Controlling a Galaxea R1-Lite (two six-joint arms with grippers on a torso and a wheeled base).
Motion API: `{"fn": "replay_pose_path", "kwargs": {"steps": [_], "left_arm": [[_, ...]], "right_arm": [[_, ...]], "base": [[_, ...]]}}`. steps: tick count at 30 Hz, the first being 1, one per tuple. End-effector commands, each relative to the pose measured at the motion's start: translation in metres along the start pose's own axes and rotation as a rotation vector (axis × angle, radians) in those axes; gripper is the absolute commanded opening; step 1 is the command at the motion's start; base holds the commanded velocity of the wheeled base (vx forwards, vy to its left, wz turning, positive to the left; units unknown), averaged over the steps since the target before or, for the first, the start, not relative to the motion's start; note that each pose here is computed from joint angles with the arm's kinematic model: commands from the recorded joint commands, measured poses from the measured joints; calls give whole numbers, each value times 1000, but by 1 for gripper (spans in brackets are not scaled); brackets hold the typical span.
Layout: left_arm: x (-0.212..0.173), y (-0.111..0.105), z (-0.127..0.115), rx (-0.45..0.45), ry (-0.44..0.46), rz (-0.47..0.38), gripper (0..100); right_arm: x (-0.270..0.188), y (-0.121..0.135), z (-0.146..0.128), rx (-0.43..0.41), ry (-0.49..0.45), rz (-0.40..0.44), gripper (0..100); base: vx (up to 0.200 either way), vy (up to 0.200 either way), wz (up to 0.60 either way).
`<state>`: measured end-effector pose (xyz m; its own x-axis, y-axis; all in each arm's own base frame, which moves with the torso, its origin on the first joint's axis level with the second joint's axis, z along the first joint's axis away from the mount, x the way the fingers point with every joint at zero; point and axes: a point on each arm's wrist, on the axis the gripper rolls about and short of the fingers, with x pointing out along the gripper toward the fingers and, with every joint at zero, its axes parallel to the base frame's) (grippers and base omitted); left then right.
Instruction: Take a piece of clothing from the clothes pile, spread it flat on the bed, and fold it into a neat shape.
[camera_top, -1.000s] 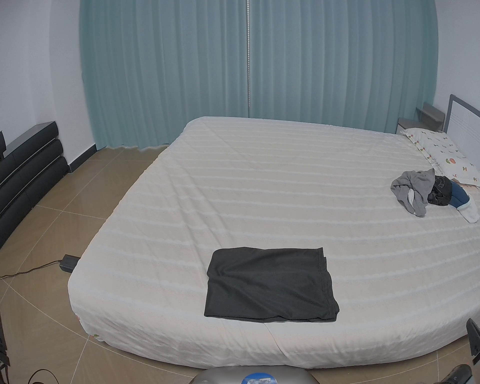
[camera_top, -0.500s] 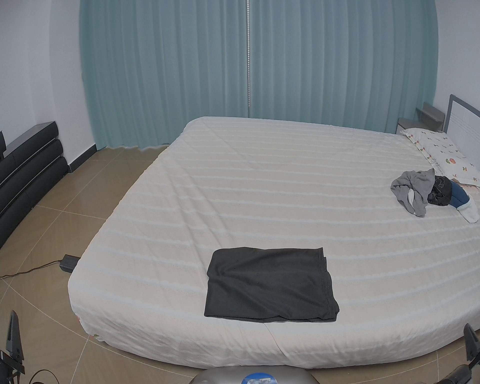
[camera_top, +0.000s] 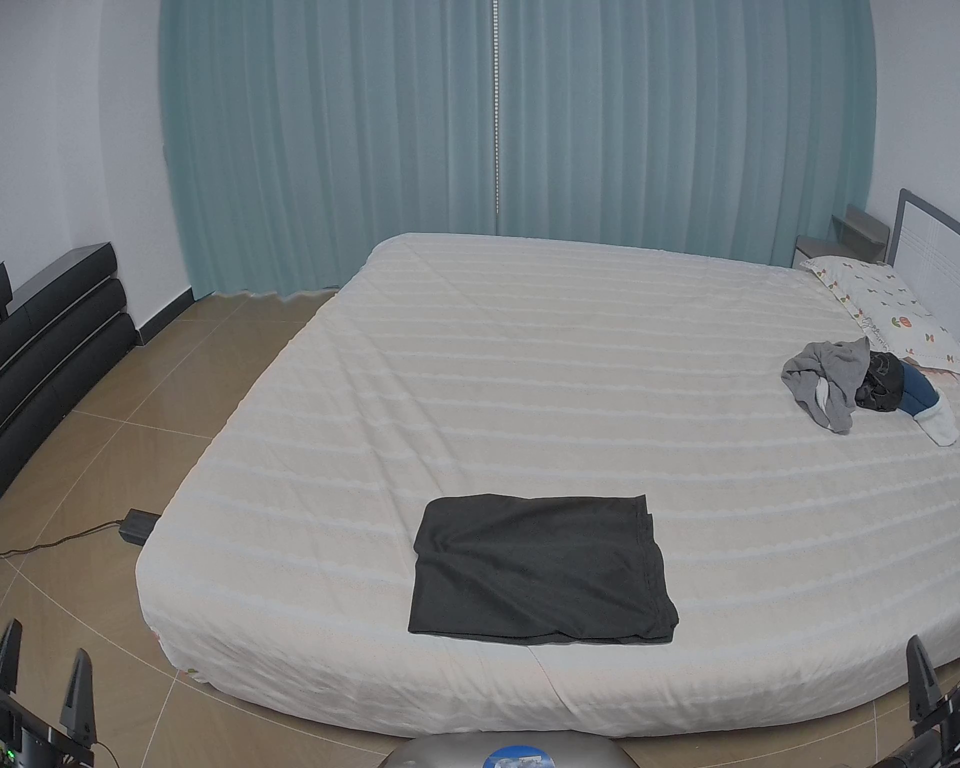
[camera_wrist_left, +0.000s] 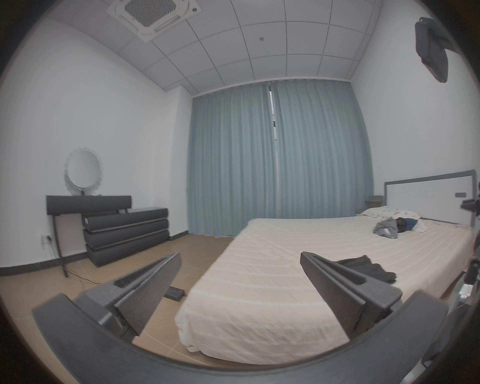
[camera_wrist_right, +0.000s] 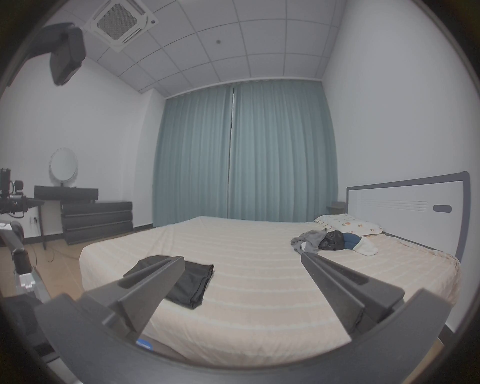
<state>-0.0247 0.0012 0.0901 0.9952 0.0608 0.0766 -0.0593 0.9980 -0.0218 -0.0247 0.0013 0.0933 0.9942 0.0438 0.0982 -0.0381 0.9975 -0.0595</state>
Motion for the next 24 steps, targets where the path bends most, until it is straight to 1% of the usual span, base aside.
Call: {"fn": "replay_pose_path", "kwargs": {"steps": [1, 2, 3, 4, 6, 10, 12, 13, 18, 24], "left_arm": [[1, 0, -8, -21, 22, -20, 100], [1, 0, -10, -16, 30, -17, 100], [1, 0, -12, -23, 57, -18, 100], [1, 0, -13, -19, 73, -22, 100], [1, 0, -15, -12, 87, -25, 100], [1, -1, -15, 4, 83, -30, 100], [1, -1, -15, -2, 84, -73, 100], [1, -2, -15, -2, 84, -78, 100], [1, -1, -15, 20, 83, -60, 100], [1, -1, -14, 10, 81, -61, 100]], "right_arm": [[1, 0, -11, -3, 39, -12, 100], [1, 0, -14, 5, 72, -23, 100], [0, 0, -18, 17, 111, -35, 100], [0, 0, -18, 26, 128, -40, 100], [0, 0, -17, 31, 122, -37, 100], [0, 0, -17, 35, 109, -41, 100], [1, 0, -18, 49, 103, -41, 100], [1, 0, -18, 50, 103, -41, 100], [1, 0, -18, 52, 103, -36, 100], [1, 0, -18, 56, 103, -38, 100]], "base": [[0, 0, 0], [0, 0, 0], [0, 0, 0], [0, 0, 0], [0, 0, 0], [0, 0, 0], [0, 0, 0], [0, 0, 0], [0, 0, 0], [0, 0, 0]]}}
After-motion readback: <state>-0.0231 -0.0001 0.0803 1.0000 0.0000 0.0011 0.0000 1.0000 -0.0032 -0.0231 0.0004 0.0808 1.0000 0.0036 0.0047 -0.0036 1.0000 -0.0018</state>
